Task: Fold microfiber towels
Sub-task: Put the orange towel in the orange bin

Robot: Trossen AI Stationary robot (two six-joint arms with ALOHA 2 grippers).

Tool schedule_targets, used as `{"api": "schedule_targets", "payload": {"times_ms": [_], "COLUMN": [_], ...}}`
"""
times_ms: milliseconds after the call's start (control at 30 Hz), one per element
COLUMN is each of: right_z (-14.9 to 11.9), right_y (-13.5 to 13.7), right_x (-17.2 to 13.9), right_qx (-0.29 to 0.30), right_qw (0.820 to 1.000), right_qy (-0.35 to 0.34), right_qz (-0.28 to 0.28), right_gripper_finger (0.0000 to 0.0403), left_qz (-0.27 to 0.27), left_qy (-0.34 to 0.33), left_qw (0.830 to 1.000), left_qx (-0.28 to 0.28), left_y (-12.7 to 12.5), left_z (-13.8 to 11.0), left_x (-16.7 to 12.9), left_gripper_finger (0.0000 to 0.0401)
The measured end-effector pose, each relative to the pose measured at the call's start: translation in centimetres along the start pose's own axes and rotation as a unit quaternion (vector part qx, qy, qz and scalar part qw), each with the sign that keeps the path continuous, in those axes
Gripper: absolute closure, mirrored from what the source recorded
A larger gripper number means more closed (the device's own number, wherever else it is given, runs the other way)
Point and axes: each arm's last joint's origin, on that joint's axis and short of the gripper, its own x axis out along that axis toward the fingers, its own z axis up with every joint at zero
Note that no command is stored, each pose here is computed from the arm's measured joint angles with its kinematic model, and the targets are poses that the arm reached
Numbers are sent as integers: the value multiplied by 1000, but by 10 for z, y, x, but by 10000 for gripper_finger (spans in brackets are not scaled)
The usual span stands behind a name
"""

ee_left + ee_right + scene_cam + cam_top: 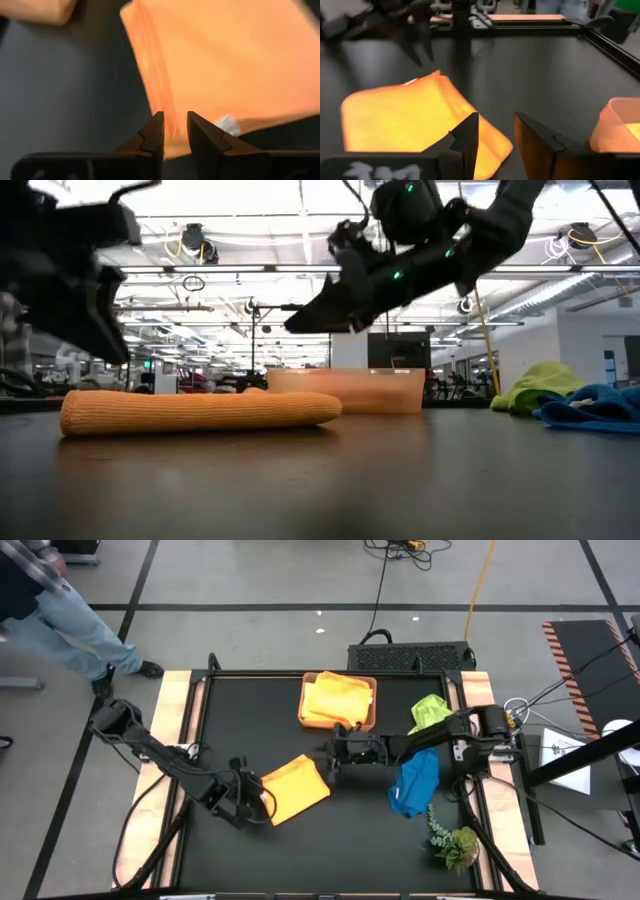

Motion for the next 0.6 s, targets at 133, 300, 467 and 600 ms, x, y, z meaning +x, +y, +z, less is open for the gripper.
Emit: {"api": "schedule_targets", "payload": {"times_ms": [133,300,467,600], "right_z": [4,-9,-26,-37], "right_y": [17,38,49,54], "right_x": [-9,-17,-30,-43], "right_qx": [-45,-71,-59,-53], "right_qw": [999,996,995,994], "right_qy": [17,19,-8,-47], "right_qz": [25,54,75,88], "right_gripper_finger": [283,283,283,283], "left_qz": [-15,-56,-126,-142], "left_qy": [-24,-94,-192,-246], "left_qw": [1000,993,972,958], "left_qx": [-4,-43,-46,-42], "left_y": [-5,-14,-22,-24], "left_z": [10,12,13,15], "left_x": [-6,1,7,6], "left_gripper_finger": [314,314,313,313]}}
